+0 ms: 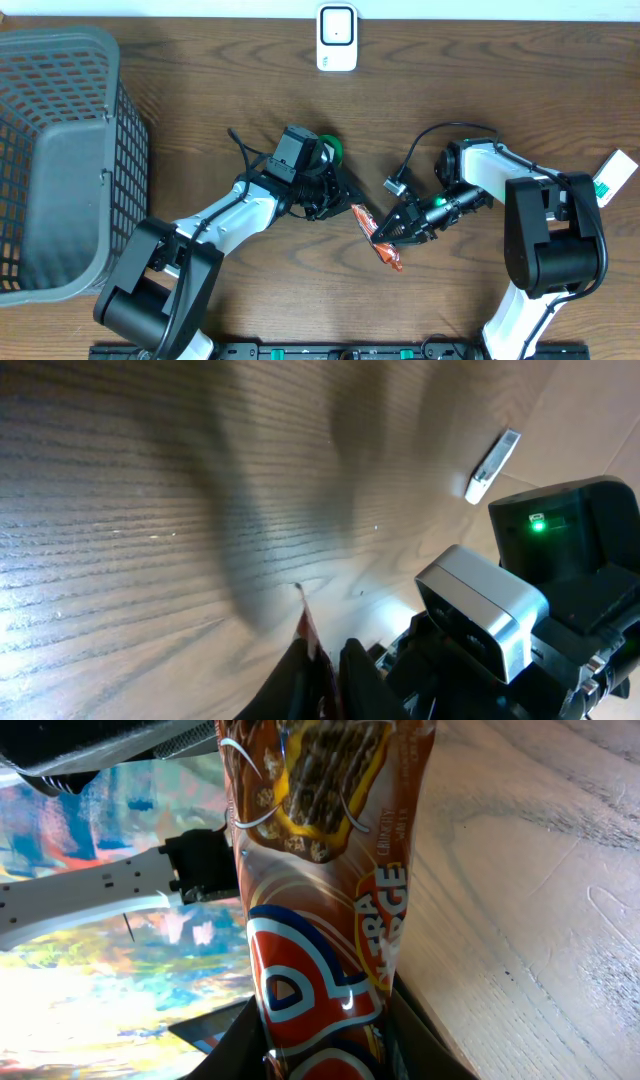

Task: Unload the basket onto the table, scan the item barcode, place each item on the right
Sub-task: 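Reach the left gripper to the Top bar's end and grasp it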

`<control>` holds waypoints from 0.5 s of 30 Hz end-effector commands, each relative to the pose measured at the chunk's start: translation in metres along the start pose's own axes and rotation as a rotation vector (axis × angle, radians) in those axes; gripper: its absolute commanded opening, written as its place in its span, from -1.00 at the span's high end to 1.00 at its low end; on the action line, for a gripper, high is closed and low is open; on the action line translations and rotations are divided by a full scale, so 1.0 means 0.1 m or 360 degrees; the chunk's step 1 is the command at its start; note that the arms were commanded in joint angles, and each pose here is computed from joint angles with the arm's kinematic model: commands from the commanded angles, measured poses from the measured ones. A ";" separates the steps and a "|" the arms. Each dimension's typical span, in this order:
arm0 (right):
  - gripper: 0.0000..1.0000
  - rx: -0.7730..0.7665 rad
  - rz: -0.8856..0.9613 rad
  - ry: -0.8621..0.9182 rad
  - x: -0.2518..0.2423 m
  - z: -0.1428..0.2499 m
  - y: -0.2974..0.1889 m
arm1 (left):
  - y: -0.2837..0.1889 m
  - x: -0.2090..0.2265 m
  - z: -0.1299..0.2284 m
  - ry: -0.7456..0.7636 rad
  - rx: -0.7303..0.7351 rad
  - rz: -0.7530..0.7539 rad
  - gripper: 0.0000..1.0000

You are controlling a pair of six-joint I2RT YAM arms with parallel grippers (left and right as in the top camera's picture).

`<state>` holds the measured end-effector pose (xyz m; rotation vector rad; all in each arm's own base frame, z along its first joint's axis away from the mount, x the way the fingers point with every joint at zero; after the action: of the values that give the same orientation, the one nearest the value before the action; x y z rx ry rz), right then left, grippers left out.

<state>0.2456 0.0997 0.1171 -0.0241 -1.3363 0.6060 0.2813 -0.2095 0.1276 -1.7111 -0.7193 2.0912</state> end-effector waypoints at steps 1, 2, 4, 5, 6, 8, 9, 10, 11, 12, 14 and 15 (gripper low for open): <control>0.74 -0.0009 -0.0032 0.0022 -0.01 -0.01 0.00 | 0.02 0.05 0.02 -0.0036 0.0053 0.0014 0.83; 0.75 -0.0009 -0.0032 0.0022 -0.01 -0.01 0.00 | 0.02 0.05 0.02 -0.0036 0.0053 0.0014 0.84; 0.74 -0.0009 -0.0032 0.0022 -0.01 -0.01 0.00 | 0.02 0.05 0.02 -0.0035 0.0053 0.0014 0.84; 0.74 -0.0009 -0.0032 0.0023 -0.01 -0.01 0.00 | 0.02 0.05 0.02 -0.0035 0.0053 0.0014 0.85; 0.74 -0.0009 -0.0032 0.0023 -0.01 -0.01 0.00 | 0.02 0.05 0.02 -0.0035 0.0053 0.0014 0.85; 0.74 -0.0009 -0.0033 0.0025 0.00 -0.01 0.00 | 0.02 0.05 0.02 -0.0035 0.0052 0.0014 0.85; 0.74 -0.0009 -0.0033 0.0025 0.00 -0.01 0.00 | 0.02 0.05 0.02 -0.0035 0.0053 0.0014 0.85; 0.73 -0.0009 -0.0033 0.0024 -0.01 -0.01 0.00 | 0.02 0.05 0.02 -0.0035 0.0053 0.0013 0.85; 0.69 -0.0009 -0.0033 0.0024 -0.01 -0.01 0.00 | 0.02 0.05 0.02 -0.0039 0.0054 0.0011 0.85; 0.62 -0.0010 -0.0033 0.0022 -0.01 -0.01 0.00 | 0.02 0.05 0.02 -0.0040 0.0055 0.0011 0.86; 0.32 -0.0010 -0.0032 0.0036 -0.01 -0.01 0.00 | 0.02 0.05 0.02 -0.0051 0.0057 0.0007 0.86; 0.25 -0.0010 -0.0032 0.0047 -0.01 -0.01 0.00 | 0.02 0.06 0.02 -0.0078 0.0060 0.0002 0.86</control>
<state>0.2454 0.0996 0.1172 -0.0250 -1.3310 0.6066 0.2811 -0.2095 0.1277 -1.7071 -0.7161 2.0956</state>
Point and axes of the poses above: each gripper's point midway between its finger pads, its own y axis out along the fingers, its own x axis along the line the jaws close on, z = x × y, the point moved 10 cm from there along -y, back along the fingers, and after that the axes turned 5 degrees about y, right-handed, at the moved point
